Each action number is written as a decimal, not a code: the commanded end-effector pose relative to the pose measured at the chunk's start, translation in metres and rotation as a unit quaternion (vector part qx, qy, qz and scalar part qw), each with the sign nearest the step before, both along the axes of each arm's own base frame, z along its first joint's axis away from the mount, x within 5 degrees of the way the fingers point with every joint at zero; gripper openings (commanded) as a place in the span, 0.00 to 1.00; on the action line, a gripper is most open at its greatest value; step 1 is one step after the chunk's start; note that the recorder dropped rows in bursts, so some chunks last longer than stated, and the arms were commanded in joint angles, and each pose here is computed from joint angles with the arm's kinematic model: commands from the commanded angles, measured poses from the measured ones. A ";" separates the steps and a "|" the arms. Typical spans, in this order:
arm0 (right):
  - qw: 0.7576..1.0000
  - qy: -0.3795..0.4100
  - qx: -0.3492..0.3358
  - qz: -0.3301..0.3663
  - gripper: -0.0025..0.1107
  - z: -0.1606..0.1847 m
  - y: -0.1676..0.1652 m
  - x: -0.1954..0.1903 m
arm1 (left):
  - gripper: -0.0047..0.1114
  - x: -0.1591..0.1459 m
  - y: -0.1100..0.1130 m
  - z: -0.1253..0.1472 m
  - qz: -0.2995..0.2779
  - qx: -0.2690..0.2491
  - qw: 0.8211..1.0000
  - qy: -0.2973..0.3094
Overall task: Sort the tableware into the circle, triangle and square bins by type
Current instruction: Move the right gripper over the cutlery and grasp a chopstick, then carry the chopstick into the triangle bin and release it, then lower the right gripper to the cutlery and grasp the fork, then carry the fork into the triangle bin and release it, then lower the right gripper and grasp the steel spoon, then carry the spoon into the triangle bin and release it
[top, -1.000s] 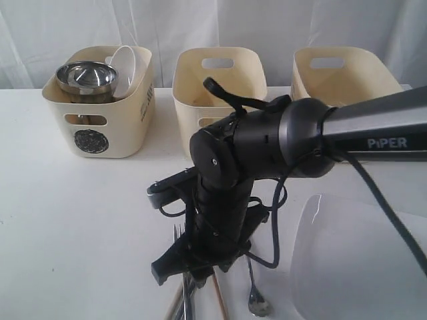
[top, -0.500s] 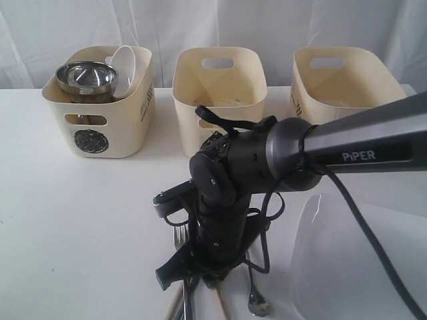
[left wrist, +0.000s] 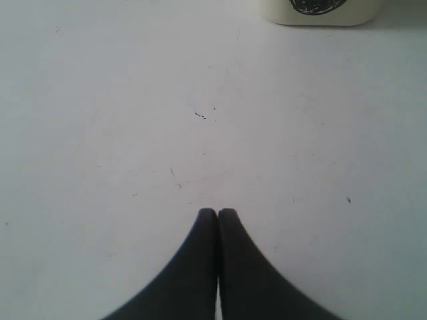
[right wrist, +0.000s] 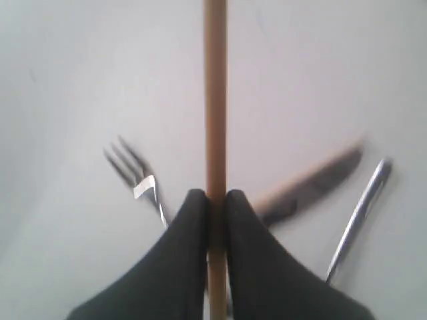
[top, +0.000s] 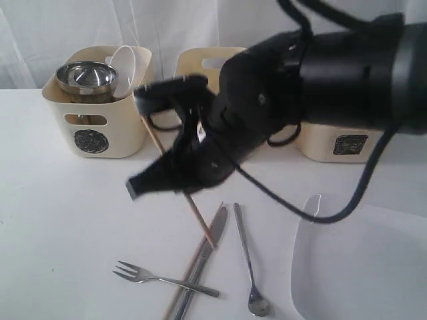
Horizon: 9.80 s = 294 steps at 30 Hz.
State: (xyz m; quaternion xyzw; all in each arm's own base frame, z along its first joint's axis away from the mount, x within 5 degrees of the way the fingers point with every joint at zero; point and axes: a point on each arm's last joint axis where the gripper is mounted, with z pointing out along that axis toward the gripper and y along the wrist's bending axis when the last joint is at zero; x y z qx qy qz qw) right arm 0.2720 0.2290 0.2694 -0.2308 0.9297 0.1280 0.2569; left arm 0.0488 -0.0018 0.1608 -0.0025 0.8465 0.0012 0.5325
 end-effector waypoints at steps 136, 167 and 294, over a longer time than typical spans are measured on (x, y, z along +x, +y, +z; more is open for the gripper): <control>0.937 -0.344 -0.043 0.044 0.02 0.053 0.021 0.077 | 0.04 0.000 0.000 -0.002 0.000 -0.003 1.000 0.002; 0.923 -0.345 -0.001 -0.173 0.33 0.004 -0.065 0.200 | 0.04 0.000 0.000 -0.002 0.000 -0.003 1.000 0.001; 0.875 -0.445 0.132 -0.137 0.02 -0.037 -0.065 0.193 | 0.04 0.000 0.000 -0.002 0.000 -0.003 1.000 0.001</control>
